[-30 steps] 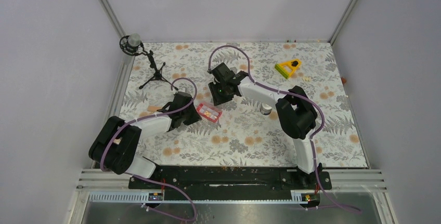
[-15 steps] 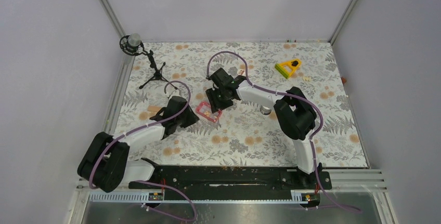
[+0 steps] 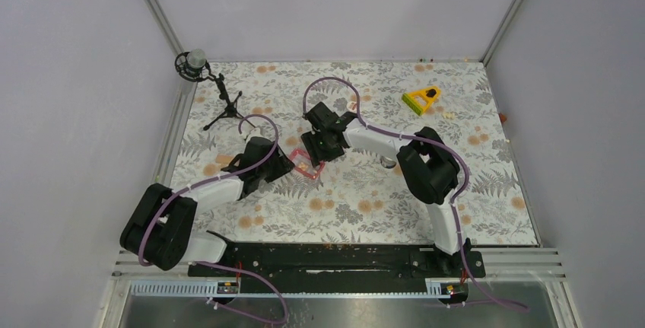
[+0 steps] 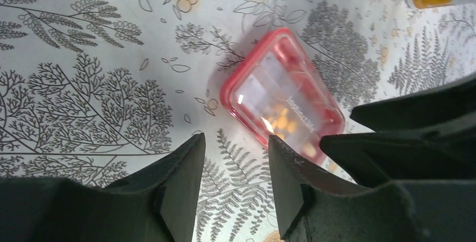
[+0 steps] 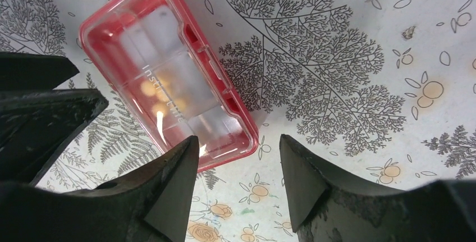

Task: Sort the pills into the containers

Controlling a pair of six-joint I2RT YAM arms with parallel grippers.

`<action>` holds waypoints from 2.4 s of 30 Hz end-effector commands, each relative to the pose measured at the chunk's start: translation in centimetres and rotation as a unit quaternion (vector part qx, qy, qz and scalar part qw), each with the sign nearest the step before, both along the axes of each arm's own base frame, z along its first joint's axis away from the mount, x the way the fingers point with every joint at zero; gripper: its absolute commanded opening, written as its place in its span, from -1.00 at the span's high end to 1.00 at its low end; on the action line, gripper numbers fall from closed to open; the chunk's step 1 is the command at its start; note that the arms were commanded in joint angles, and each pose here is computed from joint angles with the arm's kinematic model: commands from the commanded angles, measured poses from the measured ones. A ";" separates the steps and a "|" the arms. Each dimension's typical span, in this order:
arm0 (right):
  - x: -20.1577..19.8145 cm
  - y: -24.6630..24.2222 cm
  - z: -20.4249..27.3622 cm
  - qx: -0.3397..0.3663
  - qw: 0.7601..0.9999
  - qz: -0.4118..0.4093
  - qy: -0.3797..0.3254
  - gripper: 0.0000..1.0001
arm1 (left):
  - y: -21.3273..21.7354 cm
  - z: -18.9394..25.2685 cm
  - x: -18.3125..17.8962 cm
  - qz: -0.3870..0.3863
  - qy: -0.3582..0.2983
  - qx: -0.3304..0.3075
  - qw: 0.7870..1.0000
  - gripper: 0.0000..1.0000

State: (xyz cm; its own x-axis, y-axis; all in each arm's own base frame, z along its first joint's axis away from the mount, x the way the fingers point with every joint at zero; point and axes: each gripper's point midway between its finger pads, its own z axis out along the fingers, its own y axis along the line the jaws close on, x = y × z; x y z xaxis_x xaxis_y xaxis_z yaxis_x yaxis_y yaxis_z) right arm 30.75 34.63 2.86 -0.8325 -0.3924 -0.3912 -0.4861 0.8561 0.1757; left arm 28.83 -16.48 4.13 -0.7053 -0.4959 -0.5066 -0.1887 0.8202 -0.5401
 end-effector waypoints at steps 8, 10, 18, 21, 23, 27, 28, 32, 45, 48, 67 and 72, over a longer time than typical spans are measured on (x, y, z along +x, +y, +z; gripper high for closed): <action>-0.6 -1.0 -1.3 -0.057 0.998 0.007 -0.008 -0.21 | -1.2 0.5 2.3 -0.002 -0.017 -0.047 0.999 0.09; -0.7 -1.2 -1.5 -0.061 0.998 0.008 -0.007 -0.20 | -1.4 0.3 2.3 -0.002 -0.013 -0.050 0.999 0.08; -1.1 -1.3 -1.9 -0.067 0.998 0.013 -0.002 -0.17 | -0.6 -2.6 1.3 0.015 0.050 -0.024 0.998 0.44; -1.2 -1.4 -2.1 -0.067 0.998 0.014 0.000 -0.16 | -0.5 -3.7 0.5 0.017 0.073 -0.023 0.997 0.56; -1.2 -1.3 -2.0 -0.065 0.998 0.013 0.000 -0.16 | -0.6 -3.9 0.2 0.016 0.078 -0.026 0.997 0.58; -0.4 -0.6 0.2 -0.051 0.998 0.009 -0.018 -0.18 | -0.5 -1.8 1.2 0.018 0.052 -0.021 0.998 0.56; 0.4 -0.3 1.5 -0.047 0.998 0.002 -0.034 -0.20 | -0.5 -0.9 1.7 0.016 0.040 -0.018 0.999 0.53; 3.2 -0.2 7.2 -0.034 0.996 -0.021 -0.083 -0.30 | -0.3 4.6 4.1 0.012 -0.023 -0.001 1.000 0.33; 3.7 -13.5 22.1 0.027 0.964 -0.176 -0.200 -0.44 | 4.8 20.8 1.7 -0.009 -0.248 0.098 0.964 -0.89; 2.2 -19.5 24.9 -0.005 0.933 -0.239 -0.268 -0.49 | 7.9 22.9 -0.3 0.036 -0.270 0.131 0.953 -0.97; -14.1 -41.2 34.4 -0.052 0.737 -0.460 -0.492 -0.99 | 17.2 26.5 -12.5 0.136 -0.273 0.177 0.936 -0.98; -16.4 -42.7 35.7 -0.027 0.722 -0.464 -0.512 -0.99 | 17.5 26.8 -14.5 0.133 -0.297 0.152 0.933 -0.97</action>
State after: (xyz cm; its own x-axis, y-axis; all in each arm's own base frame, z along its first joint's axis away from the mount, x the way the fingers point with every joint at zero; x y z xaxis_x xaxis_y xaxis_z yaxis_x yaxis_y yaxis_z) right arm 15.91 -6.22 37.70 -0.0643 0.1243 -0.9902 0.3971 0.9134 0.0889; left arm 15.97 -0.01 31.11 -0.1411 -0.3850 -0.9121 -0.1387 0.9199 -0.3668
